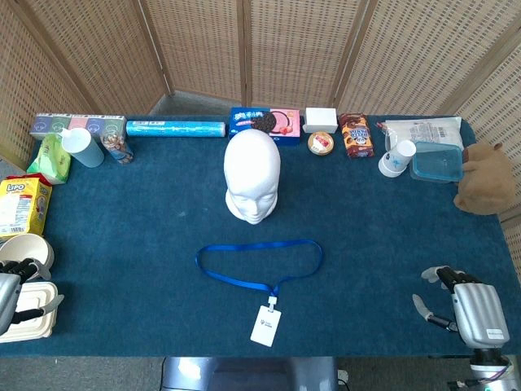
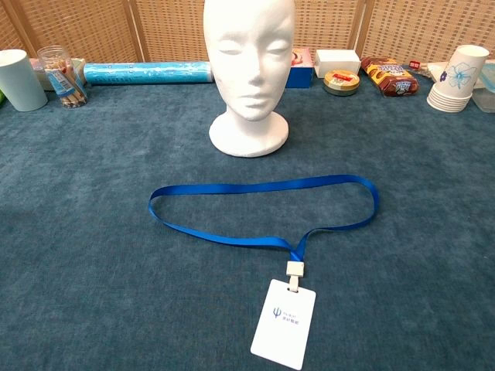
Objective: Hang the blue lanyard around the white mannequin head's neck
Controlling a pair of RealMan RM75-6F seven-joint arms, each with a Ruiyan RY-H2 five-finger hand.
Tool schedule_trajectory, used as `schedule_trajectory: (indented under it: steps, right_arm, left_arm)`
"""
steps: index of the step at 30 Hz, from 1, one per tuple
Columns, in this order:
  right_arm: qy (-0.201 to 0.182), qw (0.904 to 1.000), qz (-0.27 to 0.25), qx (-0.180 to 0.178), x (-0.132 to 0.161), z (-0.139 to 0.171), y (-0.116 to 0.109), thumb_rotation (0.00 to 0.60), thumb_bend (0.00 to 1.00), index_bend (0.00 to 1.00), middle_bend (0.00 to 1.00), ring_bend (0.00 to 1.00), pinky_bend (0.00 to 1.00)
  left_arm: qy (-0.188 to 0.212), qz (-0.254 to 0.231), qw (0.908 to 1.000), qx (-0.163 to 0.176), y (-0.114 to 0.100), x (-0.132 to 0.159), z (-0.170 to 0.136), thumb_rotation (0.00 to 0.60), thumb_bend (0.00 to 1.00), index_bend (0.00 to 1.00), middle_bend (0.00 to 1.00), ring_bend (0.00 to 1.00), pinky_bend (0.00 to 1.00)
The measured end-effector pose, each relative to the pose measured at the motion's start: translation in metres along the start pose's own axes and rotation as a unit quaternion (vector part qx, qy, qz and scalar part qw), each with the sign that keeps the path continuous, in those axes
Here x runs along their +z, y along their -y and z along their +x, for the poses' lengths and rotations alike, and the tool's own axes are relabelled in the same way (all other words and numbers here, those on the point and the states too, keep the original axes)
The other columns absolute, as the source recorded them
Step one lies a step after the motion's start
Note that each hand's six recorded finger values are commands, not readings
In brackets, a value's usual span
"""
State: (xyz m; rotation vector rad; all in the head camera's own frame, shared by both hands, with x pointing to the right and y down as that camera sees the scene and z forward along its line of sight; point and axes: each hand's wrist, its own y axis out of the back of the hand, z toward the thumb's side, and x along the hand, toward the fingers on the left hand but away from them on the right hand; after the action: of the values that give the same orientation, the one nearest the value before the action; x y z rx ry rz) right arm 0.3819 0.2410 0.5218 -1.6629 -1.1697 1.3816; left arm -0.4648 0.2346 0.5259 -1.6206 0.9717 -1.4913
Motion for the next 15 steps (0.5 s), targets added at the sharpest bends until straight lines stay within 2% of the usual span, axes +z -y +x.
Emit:
schedule_trajectory:
  steps: [6, 9, 11, 15]
  right_arm:
    - [-0.004, 0.9999, 0.006, 0.015, 0.023, -0.025, 0.009, 0.412, 0.36, 0.41, 0.5, 0.57, 0.62]
    - [-0.003, 0.9996, 0.022, 0.018, 0.034, -0.038, 0.015, 0.409, 0.36, 0.41, 0.56, 0.69, 0.77]
    - [-0.001, 0.9993, 0.028, 0.024, 0.043, -0.047, 0.022, 0.413, 0.35, 0.41, 0.61, 0.81, 0.88]
    - [0.003, 0.9987, 0.037, 0.034, 0.06, -0.063, 0.037, 0.41, 0.34, 0.41, 0.74, 0.97, 0.99]
  left_arm:
    - [0.005, 0.005, 1.0, -0.007, 0.004, 0.002, 0.007, 0.464, 0.18, 0.49, 0.44, 0.44, 0.32]
    - [0.009, 0.007, 0.9999, -0.012, 0.006, 0.004, 0.011, 0.458, 0.18, 0.49, 0.44, 0.44, 0.32]
    - [0.012, 0.009, 0.9998, -0.015, 0.008, 0.005, 0.015, 0.459, 0.18, 0.49, 0.44, 0.44, 0.32]
    - [0.018, 0.013, 0.9996, -0.016, 0.009, 0.007, 0.023, 0.459, 0.18, 0.49, 0.44, 0.44, 0.32]
